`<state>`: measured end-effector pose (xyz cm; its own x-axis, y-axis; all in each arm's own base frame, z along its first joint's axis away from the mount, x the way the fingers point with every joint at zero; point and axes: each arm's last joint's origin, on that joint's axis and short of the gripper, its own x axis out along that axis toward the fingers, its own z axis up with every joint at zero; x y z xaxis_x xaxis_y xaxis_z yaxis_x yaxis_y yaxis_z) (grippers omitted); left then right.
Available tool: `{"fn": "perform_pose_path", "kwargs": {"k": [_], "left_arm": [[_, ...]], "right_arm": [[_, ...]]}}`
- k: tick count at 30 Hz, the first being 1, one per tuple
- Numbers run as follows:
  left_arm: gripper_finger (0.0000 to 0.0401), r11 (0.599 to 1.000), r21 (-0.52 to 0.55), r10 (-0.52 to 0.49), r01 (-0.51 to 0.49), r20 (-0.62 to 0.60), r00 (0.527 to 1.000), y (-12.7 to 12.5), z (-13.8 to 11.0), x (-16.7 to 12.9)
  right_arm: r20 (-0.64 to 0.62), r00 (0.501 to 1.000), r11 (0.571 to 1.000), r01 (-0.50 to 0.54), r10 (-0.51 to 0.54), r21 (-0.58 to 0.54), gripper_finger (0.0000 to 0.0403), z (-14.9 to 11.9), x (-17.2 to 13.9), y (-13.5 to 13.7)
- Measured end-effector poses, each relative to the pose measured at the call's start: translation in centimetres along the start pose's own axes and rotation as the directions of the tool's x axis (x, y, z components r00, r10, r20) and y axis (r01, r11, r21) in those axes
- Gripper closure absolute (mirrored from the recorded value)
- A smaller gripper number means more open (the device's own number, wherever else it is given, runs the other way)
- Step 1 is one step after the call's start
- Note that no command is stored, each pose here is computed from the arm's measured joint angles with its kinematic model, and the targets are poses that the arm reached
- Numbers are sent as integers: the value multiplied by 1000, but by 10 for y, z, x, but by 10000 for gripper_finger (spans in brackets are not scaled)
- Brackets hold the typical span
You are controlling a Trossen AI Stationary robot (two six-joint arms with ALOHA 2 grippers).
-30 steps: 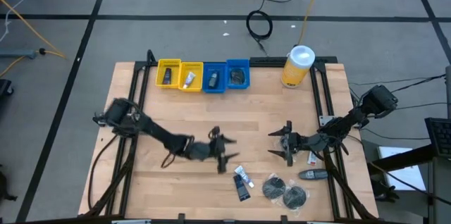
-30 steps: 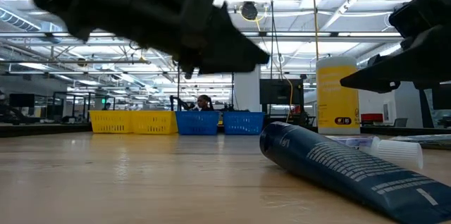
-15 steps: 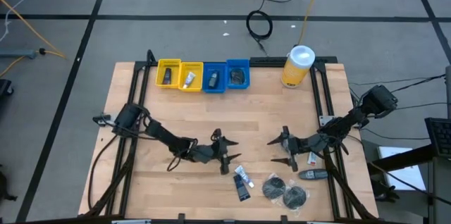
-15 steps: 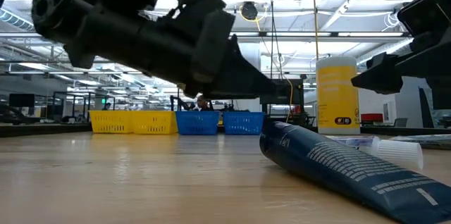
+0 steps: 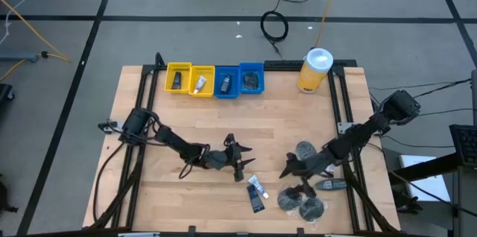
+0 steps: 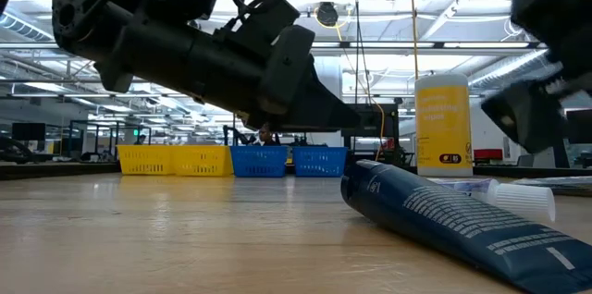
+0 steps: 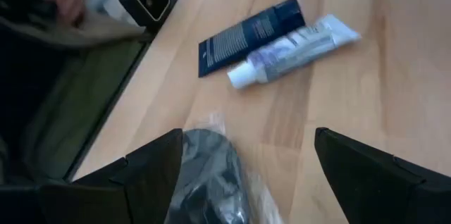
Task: Pick & Place Travel size toiletries
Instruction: Put the blue shave cream into the left yellow bin
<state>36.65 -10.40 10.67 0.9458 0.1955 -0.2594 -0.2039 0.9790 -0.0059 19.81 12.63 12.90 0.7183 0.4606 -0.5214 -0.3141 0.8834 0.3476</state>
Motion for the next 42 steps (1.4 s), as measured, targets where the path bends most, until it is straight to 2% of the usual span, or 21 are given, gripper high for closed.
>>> {"fn": "perform_pose_path", "kwargs": {"k": [3, 7, 13, 16, 20, 25, 28, 33, 35, 42], "left_arm": [[226, 1000, -10, 7, -7, 0, 1000, 2, 0, 1], [234, 999, -36, 18, -18, 0, 1000, 5, 1, 3], [248, 989, -140, 47, -48, -9, 999, 12, 0, 5], [253, 982, -179, 52, -57, -30, 998, 12, -2, 5], [260, 977, -206, 46, -60, -71, 996, 10, -7, 4], [265, 976, -212, 33, -55, -106, 994, 5, -11, 1], [261, 977, -209, 2, -26, -114, 993, 0, -12, -2], [257, 975, -223, -64, 25, -169, 984, -14, -19, -10], [261, 973, -228, -77, 31, -194, 978, -20, -23, -14], [277, 976, -205, -116, 70, -221, 968, -36, -28, -25]], "right_arm": [[-64, 998, 996, 11, -16, -86, 90, 15, 11, 7], [-69, 995, 983, -87, 76, -164, 90, 36, 24, 16], [5, 999, 997, -38, 39, -64, 90, 54, 49, 11], [36, 999, 999, 31, -30, -34, 90, 53, 64, 13], [62, 983, 985, 173, -172, -17, 90, 48, 82, 20], [156, 947, 957, 289, -282, -29, 90, 53, 99, 46], [191, 910, 925, 379, -368, -24, 90, 57, 109, 64], [182, 820, 836, 549, -542, 15, 90, 52, 121, 82], [186, 801, 820, 570, -569, 56, 90, 51, 126, 85], [153, 801, 815, 566, -579, 126, 90, 40, 141, 82]]}}
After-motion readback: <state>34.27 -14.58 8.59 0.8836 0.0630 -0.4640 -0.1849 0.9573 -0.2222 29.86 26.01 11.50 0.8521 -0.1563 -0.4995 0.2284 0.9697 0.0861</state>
